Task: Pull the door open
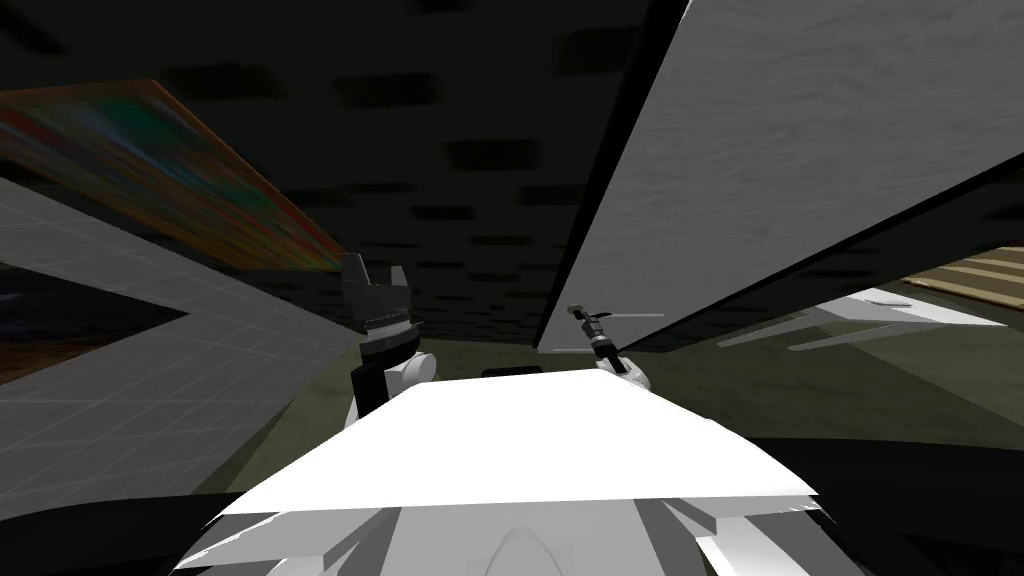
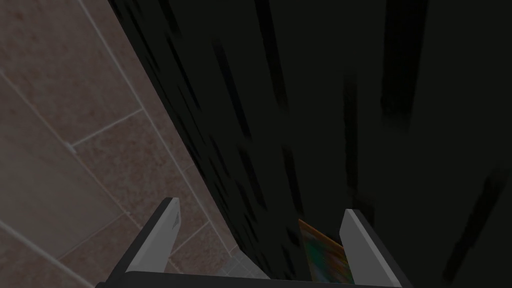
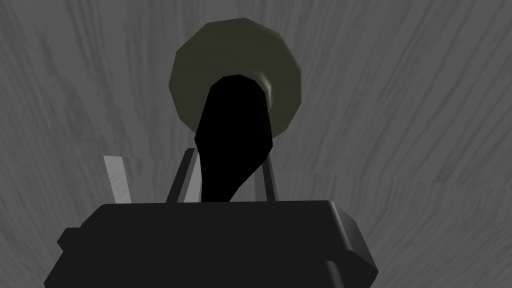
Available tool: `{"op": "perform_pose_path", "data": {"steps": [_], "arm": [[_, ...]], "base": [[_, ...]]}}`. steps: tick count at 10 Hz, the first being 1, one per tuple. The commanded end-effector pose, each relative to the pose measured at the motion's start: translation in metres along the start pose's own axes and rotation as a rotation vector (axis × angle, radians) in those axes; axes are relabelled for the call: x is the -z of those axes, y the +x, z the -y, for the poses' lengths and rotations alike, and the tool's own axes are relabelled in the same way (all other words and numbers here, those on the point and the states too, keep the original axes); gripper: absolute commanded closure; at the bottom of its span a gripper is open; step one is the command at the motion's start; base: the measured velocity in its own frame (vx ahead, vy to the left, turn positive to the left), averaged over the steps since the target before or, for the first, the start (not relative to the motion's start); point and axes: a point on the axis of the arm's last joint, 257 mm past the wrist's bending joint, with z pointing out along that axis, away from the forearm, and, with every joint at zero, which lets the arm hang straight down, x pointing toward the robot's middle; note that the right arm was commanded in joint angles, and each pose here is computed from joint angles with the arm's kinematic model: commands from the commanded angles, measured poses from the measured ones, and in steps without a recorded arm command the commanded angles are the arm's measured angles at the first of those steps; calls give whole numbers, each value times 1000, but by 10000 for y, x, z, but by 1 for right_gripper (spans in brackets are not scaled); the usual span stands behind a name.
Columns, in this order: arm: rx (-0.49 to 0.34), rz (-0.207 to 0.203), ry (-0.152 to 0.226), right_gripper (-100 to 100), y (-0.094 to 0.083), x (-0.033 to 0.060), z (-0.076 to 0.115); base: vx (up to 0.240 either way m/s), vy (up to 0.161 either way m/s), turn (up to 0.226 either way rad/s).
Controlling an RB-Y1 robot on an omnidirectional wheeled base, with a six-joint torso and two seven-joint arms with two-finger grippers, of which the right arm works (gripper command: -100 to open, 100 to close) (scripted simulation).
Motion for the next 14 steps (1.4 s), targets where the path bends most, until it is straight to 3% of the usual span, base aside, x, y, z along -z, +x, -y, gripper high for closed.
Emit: {"op": "perform_pose_path", "data": {"steps": [1,5,6,7,14], "arm": [[0,-15,0,100,-21,114,28],[-1,-51,-4,100,-75,328,26],[-3,-45,2,100,-52,296,47],[-4,-58,2,100,-65,395,62],[-1,-118,-10,100,-168,798,35]], "base": [[-190,-103,198],[-211,-77,180],[-95,-25,29],[-132,-62,162],[-211,-89,162]]}}
